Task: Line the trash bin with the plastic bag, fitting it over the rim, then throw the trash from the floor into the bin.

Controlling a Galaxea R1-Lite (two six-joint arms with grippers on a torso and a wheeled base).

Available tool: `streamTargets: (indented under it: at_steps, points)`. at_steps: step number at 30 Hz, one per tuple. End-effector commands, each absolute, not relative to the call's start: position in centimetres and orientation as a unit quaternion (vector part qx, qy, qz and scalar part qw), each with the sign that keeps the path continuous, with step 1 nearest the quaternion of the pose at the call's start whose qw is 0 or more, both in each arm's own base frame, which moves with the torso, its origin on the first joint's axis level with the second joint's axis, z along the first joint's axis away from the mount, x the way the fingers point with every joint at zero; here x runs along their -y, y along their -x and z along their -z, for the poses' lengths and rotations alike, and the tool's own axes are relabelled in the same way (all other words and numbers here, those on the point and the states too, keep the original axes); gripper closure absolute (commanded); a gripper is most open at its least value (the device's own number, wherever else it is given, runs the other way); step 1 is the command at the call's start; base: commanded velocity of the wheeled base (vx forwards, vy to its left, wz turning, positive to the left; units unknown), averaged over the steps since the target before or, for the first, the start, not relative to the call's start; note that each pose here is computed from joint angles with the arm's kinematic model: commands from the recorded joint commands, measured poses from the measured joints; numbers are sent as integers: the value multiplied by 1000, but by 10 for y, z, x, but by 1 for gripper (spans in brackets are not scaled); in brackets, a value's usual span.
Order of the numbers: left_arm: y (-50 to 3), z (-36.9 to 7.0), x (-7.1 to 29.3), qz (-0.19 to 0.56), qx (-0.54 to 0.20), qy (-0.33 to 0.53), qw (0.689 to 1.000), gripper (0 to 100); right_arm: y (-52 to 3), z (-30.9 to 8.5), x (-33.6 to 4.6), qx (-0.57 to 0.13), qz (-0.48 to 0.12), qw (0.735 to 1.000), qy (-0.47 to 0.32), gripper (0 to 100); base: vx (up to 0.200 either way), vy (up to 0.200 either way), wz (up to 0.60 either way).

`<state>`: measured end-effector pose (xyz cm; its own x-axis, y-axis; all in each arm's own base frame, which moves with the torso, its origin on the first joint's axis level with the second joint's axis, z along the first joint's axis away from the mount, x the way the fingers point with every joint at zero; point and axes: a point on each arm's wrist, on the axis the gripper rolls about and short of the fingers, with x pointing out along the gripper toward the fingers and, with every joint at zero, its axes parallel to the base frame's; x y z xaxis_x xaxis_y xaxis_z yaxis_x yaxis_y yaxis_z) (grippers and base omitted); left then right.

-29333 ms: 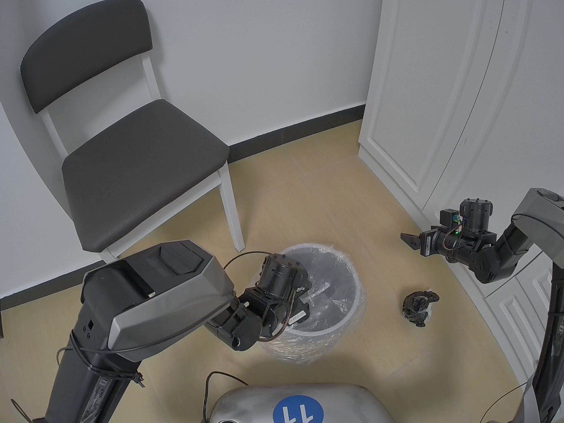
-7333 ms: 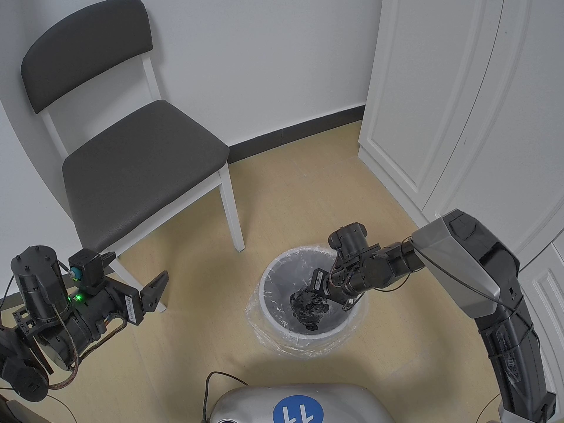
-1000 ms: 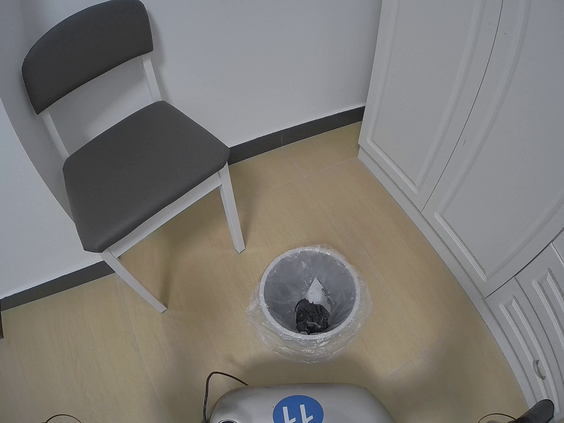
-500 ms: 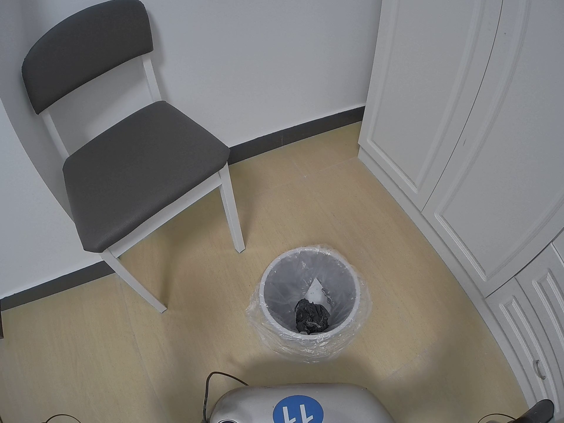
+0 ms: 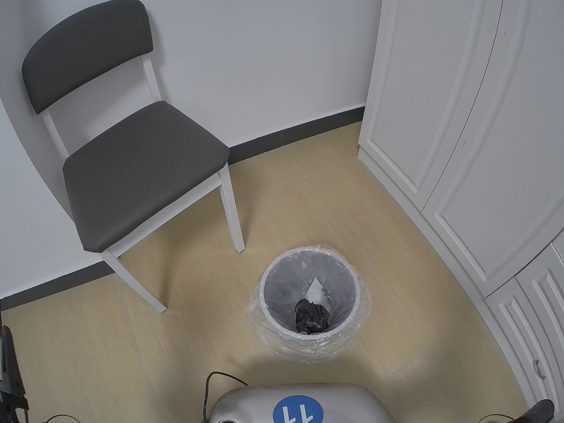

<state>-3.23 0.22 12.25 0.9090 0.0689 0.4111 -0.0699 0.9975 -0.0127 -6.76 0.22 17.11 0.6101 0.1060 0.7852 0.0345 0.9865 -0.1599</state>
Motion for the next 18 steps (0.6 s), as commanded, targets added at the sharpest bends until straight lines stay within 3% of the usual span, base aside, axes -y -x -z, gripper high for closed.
streamTargets:
  at_steps: [1,18]
  points:
    - [28,-108,-2,-33,160,12,986,0,61,-156,-2,435,-13,897,83,0,0,0,0]
    - [23,-83,-2,-35,35,15,999,0,60,-155,-2,428,-13,900,78,0,0,0,0]
